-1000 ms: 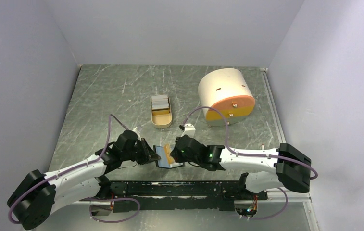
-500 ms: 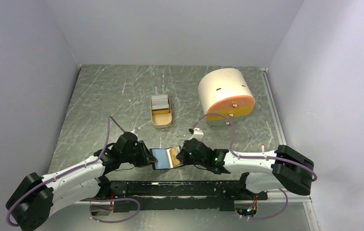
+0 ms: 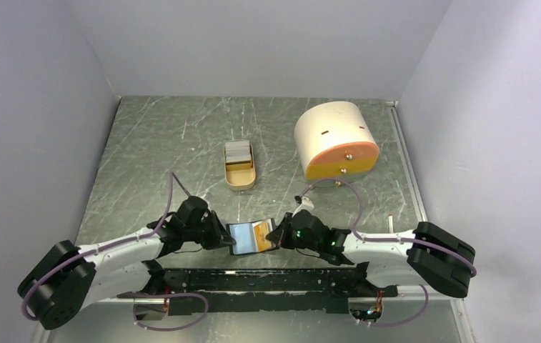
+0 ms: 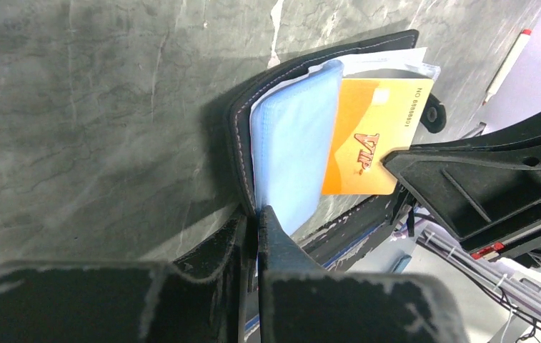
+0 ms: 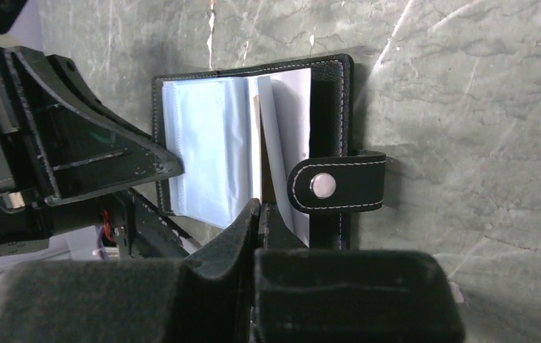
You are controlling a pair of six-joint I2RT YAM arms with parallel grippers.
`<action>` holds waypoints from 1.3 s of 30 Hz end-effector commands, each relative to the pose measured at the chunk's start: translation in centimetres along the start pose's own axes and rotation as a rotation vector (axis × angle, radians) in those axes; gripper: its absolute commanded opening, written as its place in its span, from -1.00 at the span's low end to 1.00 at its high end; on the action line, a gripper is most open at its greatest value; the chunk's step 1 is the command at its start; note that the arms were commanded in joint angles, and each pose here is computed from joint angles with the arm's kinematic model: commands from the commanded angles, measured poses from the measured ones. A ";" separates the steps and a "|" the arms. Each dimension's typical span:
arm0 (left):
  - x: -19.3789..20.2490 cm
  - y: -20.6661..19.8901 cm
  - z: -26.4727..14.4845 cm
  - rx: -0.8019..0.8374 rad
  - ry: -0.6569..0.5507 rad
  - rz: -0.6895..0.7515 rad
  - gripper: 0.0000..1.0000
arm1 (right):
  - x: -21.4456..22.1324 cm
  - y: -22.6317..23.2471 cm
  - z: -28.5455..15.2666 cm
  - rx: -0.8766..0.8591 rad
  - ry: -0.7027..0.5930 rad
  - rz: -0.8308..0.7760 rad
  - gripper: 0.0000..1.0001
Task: Put the credit cards into the card holder
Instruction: Insert the credit card into the card holder.
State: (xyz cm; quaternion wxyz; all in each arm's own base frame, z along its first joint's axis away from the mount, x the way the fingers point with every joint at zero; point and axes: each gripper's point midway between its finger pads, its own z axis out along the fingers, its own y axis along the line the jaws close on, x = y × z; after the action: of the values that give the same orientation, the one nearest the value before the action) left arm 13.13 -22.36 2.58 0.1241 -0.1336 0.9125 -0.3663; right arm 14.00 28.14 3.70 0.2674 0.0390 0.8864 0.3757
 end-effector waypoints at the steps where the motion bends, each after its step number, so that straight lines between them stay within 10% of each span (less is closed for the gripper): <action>1: 0.7 -0.6 0.3 0.059 0.046 0.029 -0.82 | -0.7 1.0 -0.5 -0.072 -0.039 0.051 -1.00; 39: 0.8 0.1 0.6 0.025 0.044 0.017 -0.82 | 0.0 0.9 0.4 -0.115 -0.033 0.109 -1.00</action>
State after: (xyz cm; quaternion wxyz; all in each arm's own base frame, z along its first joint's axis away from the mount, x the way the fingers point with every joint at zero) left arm 12.63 -22.77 1.83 0.1079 -0.1254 0.9121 -0.3751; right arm 13.94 29.37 4.47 0.2633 0.0659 0.8557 0.4405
